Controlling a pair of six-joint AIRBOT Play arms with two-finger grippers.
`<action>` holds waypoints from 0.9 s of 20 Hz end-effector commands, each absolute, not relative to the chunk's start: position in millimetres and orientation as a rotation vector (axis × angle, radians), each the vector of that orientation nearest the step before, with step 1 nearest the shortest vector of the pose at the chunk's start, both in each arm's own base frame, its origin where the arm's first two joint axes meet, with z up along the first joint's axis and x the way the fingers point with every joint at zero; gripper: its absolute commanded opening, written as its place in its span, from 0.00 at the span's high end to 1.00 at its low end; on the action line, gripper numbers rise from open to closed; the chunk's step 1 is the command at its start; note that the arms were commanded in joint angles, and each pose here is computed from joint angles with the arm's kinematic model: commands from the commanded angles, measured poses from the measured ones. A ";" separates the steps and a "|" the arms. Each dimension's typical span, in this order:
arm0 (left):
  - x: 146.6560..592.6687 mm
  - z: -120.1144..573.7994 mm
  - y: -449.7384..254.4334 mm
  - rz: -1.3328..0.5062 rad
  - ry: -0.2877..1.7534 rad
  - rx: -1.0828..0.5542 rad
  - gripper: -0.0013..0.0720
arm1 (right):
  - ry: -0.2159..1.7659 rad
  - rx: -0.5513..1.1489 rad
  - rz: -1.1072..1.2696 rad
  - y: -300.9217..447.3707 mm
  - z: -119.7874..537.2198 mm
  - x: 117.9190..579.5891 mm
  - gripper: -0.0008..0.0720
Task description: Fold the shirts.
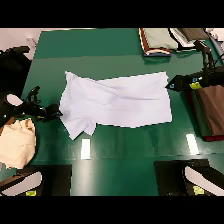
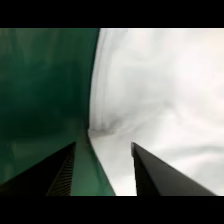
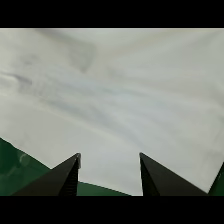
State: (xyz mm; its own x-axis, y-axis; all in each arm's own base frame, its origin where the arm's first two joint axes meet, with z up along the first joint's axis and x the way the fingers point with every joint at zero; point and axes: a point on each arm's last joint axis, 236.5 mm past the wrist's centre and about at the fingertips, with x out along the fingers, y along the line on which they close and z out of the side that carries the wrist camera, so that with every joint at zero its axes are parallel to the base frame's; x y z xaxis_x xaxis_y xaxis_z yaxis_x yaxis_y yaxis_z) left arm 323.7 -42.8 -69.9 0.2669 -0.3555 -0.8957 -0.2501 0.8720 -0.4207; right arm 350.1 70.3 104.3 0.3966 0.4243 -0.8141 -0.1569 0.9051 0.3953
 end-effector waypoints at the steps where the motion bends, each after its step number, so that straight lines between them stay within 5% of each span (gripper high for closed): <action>1: 329.0 -71.2 -53.8 -0.094 1.278 -0.622 0.39 | 1.104 0.277 0.378 74.1 104.5 348.5 0.40; 9: 330.8 -91.0 -82.6 -0.133 1.323 -0.614 0.41 | 1.108 0.302 0.391 78.7 106.3 346.8 0.40; 11: 341.2 -78.2 -84.7 -0.157 1.300 -0.597 0.94 | 1.121 0.313 0.372 69.7 104.4 345.0 0.40; 18: 368.9 13.2 -79.9 -0.257 1.089 -0.438 0.94 | 1.408 0.566 0.128 -6.4 4.5 273.5 0.34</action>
State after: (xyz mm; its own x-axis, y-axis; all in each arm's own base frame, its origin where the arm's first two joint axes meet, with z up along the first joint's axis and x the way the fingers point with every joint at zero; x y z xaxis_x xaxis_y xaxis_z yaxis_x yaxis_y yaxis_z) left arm 363.1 -79.2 -19.9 0.3870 -0.4131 -0.8244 -0.0903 0.8728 -0.4797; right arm 310.0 15.1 48.4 0.2760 0.3942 -0.8766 0.0856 0.8983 0.4309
